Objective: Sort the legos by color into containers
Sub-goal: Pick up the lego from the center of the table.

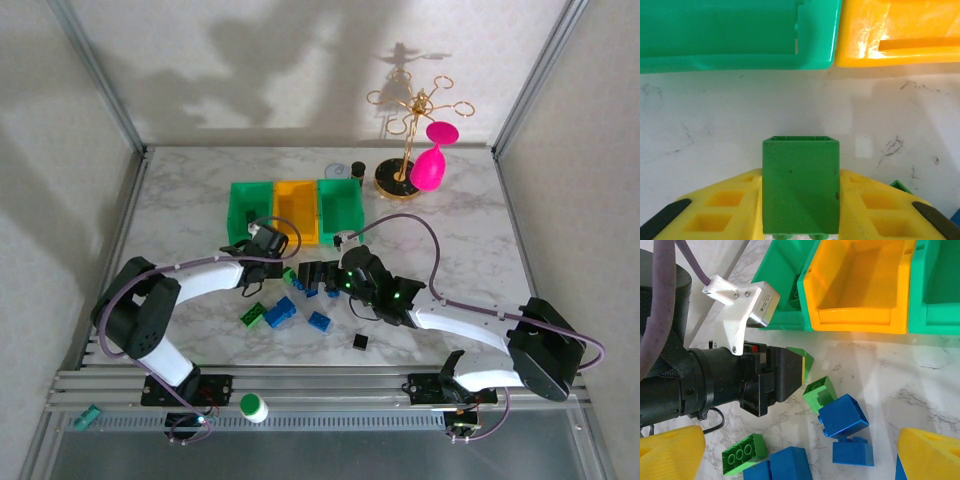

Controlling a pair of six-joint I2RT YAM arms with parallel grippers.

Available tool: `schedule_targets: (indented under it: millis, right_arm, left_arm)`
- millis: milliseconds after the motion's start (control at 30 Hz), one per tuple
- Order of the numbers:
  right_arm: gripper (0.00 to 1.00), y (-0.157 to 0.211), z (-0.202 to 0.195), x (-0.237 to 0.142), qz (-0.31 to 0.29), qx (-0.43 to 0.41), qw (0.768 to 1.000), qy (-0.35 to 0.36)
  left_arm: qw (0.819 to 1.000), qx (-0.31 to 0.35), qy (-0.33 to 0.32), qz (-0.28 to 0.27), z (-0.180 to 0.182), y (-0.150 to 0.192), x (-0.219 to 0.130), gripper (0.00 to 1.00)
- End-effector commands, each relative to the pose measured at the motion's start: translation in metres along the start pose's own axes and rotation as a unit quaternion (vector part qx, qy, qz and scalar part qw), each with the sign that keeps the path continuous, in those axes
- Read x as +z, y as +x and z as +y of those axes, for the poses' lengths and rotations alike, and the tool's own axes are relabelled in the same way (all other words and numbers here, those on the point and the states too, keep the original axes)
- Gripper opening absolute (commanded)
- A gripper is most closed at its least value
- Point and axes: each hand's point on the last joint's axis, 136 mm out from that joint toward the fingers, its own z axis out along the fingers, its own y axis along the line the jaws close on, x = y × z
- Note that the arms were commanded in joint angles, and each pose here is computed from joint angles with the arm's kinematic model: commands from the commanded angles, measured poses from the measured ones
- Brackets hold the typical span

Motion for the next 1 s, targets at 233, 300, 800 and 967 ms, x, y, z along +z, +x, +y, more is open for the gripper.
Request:
schedule_targets:
  millis: [233,300,800,967]
  right_arm:
    - [0.99,-0.005,0.005,-0.001,-0.007,-0.012,1.0,0.003]
    - [0.99,-0.007,0.007,-0.002,-0.007,-0.012,1.0,0.002]
    - [0.99,-0.021,0.035,0.008,-0.019,-0.014,0.999,-0.047]
    - [0.99,-0.028,0.045,0.018,-0.028,-0.014,0.998,-0.061]
  left_arm:
    - [1.0,-0.016,0.008,-0.013,0.0,-0.005,-0.023,0.31]
    - [1.0,-0.02,0.011,-0.017,0.001,-0.005,-0.032,0.31]
    - [0.988,-0.088,0.046,-0.12,0.018,-0.057,-0.111,0.29]
    - [0.985,-0.108,0.015,-0.133,0.03,-0.1,-0.105,0.28]
